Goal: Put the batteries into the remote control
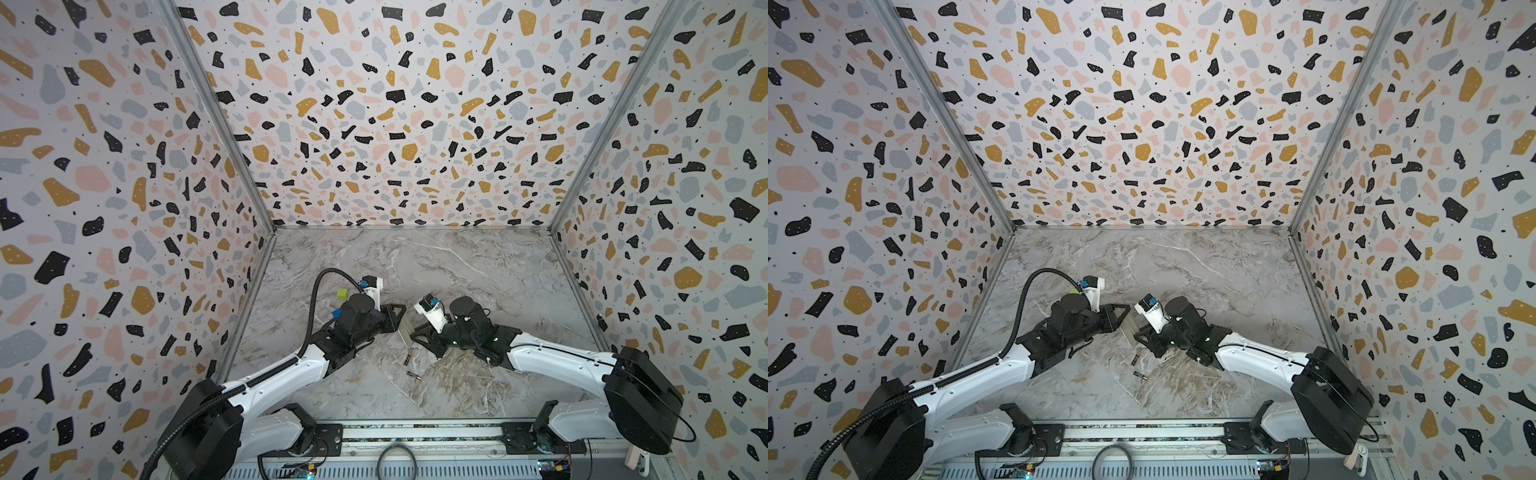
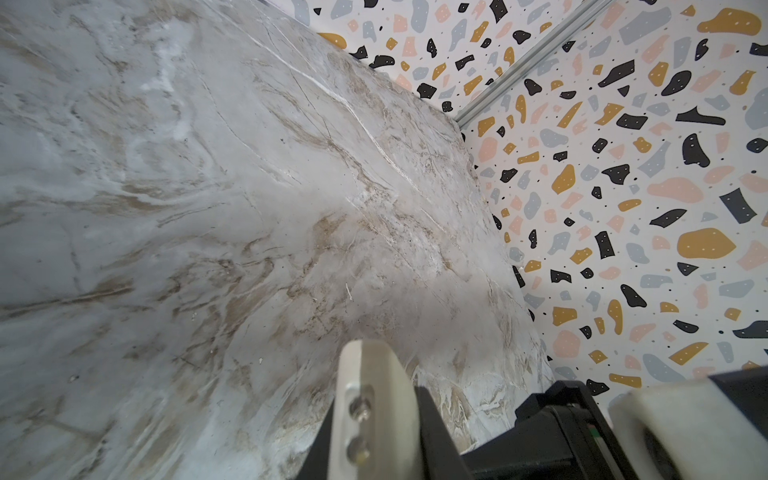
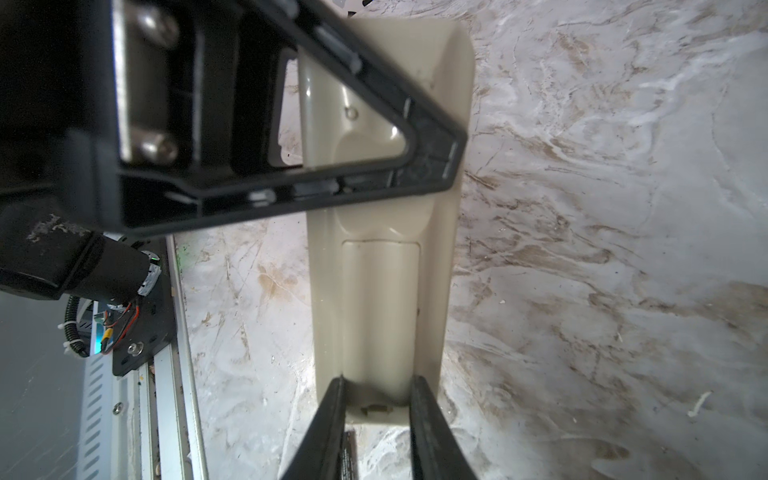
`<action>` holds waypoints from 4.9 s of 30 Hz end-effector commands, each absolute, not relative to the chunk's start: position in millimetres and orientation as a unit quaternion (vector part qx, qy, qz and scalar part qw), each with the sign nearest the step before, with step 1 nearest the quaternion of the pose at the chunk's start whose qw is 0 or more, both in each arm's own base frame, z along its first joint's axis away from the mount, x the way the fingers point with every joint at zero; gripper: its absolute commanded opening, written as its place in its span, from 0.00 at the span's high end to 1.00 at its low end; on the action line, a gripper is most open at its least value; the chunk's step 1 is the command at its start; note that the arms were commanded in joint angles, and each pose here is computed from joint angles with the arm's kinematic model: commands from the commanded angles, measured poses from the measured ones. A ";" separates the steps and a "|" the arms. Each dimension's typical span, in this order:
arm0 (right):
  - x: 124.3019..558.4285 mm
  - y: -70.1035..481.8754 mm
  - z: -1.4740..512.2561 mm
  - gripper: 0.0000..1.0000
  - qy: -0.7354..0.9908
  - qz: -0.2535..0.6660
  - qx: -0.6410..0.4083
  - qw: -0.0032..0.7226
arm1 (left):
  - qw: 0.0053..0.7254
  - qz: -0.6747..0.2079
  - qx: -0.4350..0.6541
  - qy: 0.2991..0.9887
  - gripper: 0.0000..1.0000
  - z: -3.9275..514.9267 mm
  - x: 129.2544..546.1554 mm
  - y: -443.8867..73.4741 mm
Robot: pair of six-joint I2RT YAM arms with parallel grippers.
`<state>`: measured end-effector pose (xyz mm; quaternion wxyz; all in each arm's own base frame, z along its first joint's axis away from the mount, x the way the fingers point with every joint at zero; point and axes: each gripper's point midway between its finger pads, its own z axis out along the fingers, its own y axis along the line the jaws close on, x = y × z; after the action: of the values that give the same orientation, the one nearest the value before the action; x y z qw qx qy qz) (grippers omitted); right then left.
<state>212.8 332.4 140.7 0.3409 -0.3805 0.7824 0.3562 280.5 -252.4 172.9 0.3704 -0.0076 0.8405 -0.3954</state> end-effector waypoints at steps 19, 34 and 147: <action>216.8 330.7 149.4 0.78 0.778 0.344 -0.385 0.358 | 0.396 -0.402 -0.021 0.825 1.00 186.0 289.1 -253.8; 218.0 326.2 146.2 0.79 0.783 0.333 -0.382 0.360 | 0.405 -0.380 -0.031 0.831 1.00 180.3 291.8 -245.2; 137.3 324.6 25.9 0.77 0.813 0.189 -0.514 0.197 | 0.390 -0.510 -0.010 0.767 1.00 165.7 243.1 -189.6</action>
<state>137.8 327.2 24.6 0.2042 -0.5074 0.8121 0.2033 241.8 -189.4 150.9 0.3689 -0.0200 0.7861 -0.4956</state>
